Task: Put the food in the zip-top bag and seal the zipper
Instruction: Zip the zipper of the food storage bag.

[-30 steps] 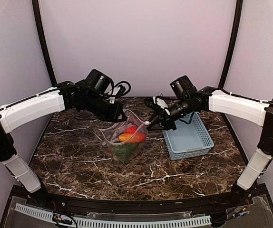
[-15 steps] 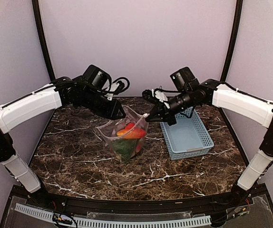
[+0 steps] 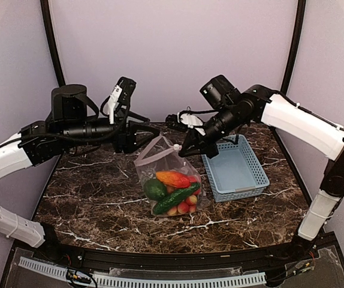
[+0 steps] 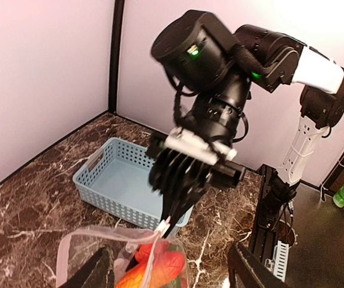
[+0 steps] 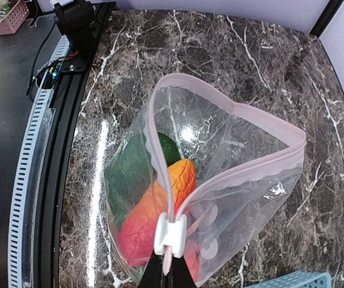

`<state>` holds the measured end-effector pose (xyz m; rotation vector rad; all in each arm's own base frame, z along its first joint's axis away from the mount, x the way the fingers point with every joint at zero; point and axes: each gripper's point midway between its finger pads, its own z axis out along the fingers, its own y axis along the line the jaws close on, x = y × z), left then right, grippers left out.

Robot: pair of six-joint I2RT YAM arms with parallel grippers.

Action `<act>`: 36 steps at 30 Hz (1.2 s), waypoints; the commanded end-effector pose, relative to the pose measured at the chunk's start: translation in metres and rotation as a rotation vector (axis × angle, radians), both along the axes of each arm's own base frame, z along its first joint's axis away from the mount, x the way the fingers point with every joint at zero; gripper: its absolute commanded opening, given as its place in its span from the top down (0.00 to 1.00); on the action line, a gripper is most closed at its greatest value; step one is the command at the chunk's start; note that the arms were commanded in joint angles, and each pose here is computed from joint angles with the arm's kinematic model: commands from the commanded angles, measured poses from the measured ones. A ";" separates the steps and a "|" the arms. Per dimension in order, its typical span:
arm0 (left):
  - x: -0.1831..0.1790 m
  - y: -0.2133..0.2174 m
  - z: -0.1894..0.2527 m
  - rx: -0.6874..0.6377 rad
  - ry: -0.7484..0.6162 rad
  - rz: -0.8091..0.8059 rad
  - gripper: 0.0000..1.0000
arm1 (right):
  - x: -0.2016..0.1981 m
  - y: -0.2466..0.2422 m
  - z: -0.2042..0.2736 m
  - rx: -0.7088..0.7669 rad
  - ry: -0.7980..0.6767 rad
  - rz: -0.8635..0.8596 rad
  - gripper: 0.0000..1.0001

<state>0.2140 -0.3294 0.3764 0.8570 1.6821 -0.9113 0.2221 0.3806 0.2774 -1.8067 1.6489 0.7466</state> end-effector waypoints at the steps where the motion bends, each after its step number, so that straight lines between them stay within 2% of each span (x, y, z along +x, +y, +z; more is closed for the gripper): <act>1: -0.009 -0.033 -0.003 -0.009 -0.103 -0.130 0.36 | -0.001 -0.008 0.001 -0.056 0.035 -0.033 1.00; 8: -0.013 -0.053 -0.013 0.047 -0.233 -0.221 0.38 | -0.014 -0.018 0.016 -0.037 0.031 -0.012 1.00; 17: -0.009 -0.073 -0.023 0.097 -0.236 -0.286 0.39 | -0.027 -0.028 0.029 -0.009 -0.012 0.040 1.00; 31: -0.012 -0.086 -0.041 0.125 -0.171 -0.351 0.66 | -0.028 -0.027 0.030 -0.002 0.005 0.026 1.00; 36: -0.010 -0.088 -0.050 0.146 -0.154 -0.352 0.69 | -0.027 -0.027 0.033 0.010 0.001 0.022 1.00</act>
